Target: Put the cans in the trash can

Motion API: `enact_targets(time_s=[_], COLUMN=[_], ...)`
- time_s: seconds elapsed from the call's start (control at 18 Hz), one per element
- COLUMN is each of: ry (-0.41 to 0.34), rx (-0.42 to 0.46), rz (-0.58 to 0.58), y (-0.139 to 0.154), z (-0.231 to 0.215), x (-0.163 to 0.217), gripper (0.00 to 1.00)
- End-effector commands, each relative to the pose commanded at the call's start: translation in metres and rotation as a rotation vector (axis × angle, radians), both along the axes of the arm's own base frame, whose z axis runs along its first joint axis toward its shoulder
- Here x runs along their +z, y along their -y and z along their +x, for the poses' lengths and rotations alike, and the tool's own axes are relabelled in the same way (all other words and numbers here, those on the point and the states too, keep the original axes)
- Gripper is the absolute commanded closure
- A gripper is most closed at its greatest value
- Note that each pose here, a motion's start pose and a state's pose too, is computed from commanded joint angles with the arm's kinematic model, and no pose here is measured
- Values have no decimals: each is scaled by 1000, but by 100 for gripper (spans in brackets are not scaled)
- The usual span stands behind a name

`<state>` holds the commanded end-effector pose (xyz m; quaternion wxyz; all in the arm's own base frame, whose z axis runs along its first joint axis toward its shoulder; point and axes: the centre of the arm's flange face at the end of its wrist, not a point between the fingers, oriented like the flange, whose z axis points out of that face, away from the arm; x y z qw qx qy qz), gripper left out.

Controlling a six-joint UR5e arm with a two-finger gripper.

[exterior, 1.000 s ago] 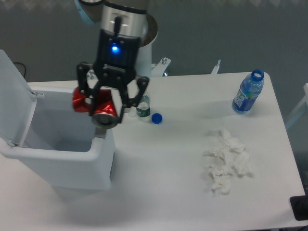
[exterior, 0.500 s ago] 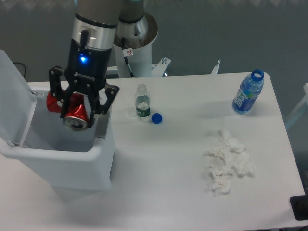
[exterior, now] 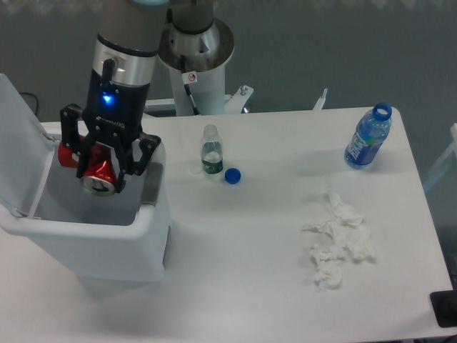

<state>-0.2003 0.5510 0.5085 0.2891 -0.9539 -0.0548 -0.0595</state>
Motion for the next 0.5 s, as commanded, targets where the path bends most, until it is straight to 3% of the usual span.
enact_targets(time_s=[0.28,0.5], ry=[0,-8], rx=[-1,-3], rz=[-3,6], y=[0,1], z=[0,1], x=[-1,4], gripper=[31,20])
